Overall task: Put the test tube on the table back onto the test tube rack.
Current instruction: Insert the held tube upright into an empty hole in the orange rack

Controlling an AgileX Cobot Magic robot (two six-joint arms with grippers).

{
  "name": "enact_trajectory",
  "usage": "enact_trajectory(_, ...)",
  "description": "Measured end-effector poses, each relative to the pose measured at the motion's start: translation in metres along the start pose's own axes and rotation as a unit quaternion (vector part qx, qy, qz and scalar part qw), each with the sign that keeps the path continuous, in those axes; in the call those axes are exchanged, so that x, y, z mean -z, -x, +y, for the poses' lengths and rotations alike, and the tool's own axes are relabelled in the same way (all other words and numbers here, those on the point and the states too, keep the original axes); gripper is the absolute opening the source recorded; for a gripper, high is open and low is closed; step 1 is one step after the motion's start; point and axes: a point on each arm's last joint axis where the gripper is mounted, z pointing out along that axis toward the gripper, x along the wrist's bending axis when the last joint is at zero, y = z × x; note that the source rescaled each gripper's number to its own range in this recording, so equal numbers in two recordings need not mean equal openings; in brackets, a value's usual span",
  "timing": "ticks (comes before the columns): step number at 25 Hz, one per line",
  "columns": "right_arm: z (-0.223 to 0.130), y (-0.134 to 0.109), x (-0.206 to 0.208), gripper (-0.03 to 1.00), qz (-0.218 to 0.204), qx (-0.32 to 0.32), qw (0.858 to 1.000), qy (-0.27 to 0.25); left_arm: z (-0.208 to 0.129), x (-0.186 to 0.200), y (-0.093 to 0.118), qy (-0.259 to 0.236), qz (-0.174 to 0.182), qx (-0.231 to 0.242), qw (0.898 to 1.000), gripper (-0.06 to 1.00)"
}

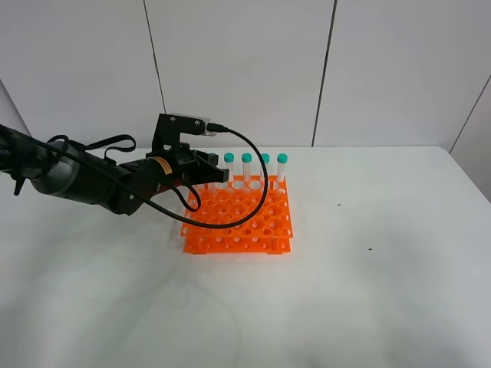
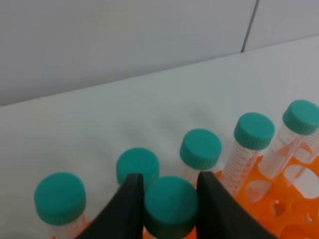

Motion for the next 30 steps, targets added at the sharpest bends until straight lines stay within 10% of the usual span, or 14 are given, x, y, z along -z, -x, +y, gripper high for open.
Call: enact_trajectory(30, 0.0000, 0.0000, 0.0000, 1.00, 0.000, 0.000, 1.000, 0.000, -0.0114, -0.0044, -0.0002, -0.008, -0.002, 0.018, 1.000, 0.01)
